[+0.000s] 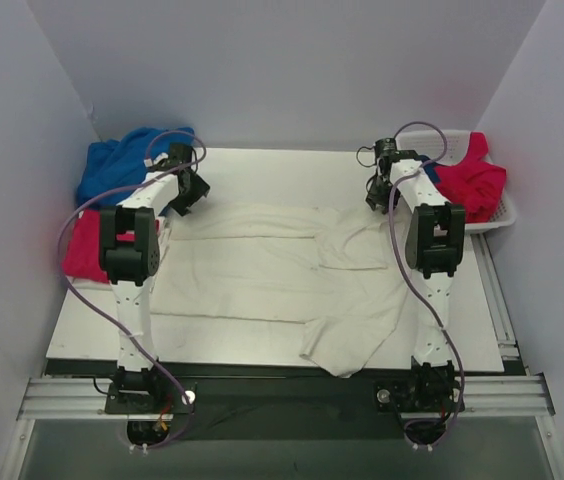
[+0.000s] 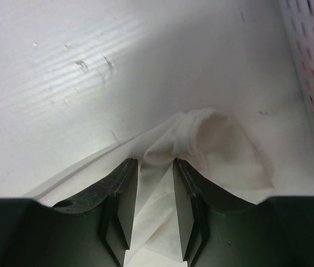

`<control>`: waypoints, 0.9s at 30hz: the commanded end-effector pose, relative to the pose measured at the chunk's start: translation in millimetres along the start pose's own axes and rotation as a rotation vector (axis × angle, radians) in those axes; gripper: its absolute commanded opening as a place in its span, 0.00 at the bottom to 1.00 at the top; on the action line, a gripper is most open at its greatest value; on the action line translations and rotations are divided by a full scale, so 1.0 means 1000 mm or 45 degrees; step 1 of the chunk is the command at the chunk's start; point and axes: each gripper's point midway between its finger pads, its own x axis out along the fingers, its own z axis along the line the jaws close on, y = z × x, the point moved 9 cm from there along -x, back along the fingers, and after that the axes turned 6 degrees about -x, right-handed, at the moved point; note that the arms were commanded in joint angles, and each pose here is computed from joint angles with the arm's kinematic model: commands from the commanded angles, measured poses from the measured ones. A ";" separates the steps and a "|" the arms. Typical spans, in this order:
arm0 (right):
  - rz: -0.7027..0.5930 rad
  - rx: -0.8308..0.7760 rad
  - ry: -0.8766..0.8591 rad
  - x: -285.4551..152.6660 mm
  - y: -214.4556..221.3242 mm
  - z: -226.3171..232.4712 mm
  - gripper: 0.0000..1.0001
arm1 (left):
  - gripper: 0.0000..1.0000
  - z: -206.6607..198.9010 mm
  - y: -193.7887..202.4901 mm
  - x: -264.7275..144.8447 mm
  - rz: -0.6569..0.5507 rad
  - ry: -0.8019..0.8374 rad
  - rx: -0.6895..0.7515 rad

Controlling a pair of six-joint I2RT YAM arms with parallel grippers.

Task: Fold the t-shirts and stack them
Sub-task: Fold the flattened tshirt in 1/3 of the way

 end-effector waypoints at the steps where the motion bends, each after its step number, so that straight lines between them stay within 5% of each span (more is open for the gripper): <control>1: -0.002 -0.049 -0.032 0.000 -0.012 0.003 0.33 | 0.73 0.002 0.007 0.027 0.090 -0.018 0.016; 10: -0.192 -0.067 -0.070 -0.035 -0.051 0.002 0.33 | 0.73 -0.022 -0.008 0.031 0.133 0.198 0.060; 18: -0.516 -0.045 -0.148 -0.137 -0.062 -0.017 0.34 | 0.73 -0.035 -0.028 -0.039 -0.078 0.613 0.112; 22: -0.495 -0.005 -0.158 -0.163 -0.033 -0.030 0.35 | 0.73 -0.024 -0.025 -0.061 -0.111 0.632 0.141; 27: -0.254 0.048 -0.166 -0.134 0.043 -0.040 0.35 | 0.73 -0.003 -0.003 -0.076 -0.100 0.599 0.193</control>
